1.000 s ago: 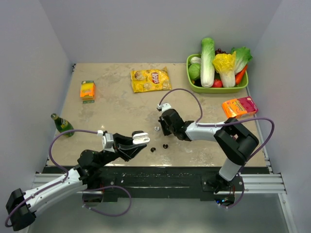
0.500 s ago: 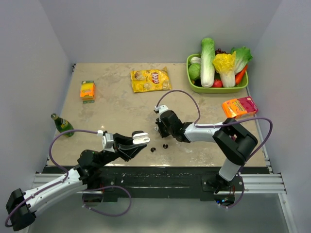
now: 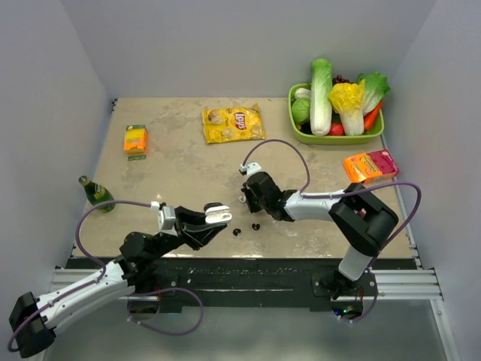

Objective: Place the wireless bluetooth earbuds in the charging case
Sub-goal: Adjust the earbud at the center of the board, then pick up the earbud from the center of the board.

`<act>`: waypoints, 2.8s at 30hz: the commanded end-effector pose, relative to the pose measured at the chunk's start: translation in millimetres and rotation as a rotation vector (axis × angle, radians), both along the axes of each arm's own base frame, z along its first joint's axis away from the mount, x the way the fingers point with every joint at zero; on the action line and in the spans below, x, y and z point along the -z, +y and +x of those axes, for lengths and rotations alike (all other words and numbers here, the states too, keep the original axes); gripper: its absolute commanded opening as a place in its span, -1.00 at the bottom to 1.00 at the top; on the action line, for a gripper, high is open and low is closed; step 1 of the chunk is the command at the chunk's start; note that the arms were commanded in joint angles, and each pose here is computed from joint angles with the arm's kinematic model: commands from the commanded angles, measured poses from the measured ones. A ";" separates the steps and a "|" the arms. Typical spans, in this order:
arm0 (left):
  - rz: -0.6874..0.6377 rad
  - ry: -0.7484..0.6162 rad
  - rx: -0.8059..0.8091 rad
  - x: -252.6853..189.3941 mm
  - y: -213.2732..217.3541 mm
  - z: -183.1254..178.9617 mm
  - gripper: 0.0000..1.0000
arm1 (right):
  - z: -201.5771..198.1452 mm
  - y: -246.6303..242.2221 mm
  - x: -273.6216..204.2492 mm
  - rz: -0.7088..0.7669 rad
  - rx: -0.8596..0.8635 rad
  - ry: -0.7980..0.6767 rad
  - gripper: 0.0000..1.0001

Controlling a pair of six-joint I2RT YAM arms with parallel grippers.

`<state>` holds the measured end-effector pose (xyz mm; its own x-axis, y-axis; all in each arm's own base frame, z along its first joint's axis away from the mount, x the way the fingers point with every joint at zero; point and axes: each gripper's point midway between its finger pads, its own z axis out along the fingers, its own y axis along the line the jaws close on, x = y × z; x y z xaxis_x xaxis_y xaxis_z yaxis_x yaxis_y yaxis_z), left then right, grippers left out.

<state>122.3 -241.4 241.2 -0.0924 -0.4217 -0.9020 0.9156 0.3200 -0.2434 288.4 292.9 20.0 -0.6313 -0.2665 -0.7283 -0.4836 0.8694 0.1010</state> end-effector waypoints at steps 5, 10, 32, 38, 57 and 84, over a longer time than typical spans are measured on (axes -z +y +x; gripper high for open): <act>-0.027 0.003 0.018 7.0 2.8 -5.3 -1.00 | 14.5 -4.3 0.2 -0.044 0.065 -0.011 -1.00; -0.011 0.016 0.021 17.5 1.9 -5.4 -1.00 | 14.9 8.1 -3.4 -0.006 0.022 -0.009 -1.00; -0.013 0.022 0.030 20.3 0.9 -6.3 -1.00 | 0.5 18.4 -56.5 0.070 -0.019 -0.099 -0.60; -0.022 0.017 0.031 16.9 1.1 -6.8 -1.00 | 2.0 41.0 -62.6 0.076 -0.131 -0.096 -0.20; -0.004 0.022 0.023 19.0 1.1 -5.5 -1.00 | 7.9 54.8 -25.9 0.029 -0.168 -0.033 -0.20; -0.004 0.025 0.019 21.9 1.8 -5.2 -1.00 | 23.2 28.1 -21.4 -0.054 -0.051 -0.071 -0.31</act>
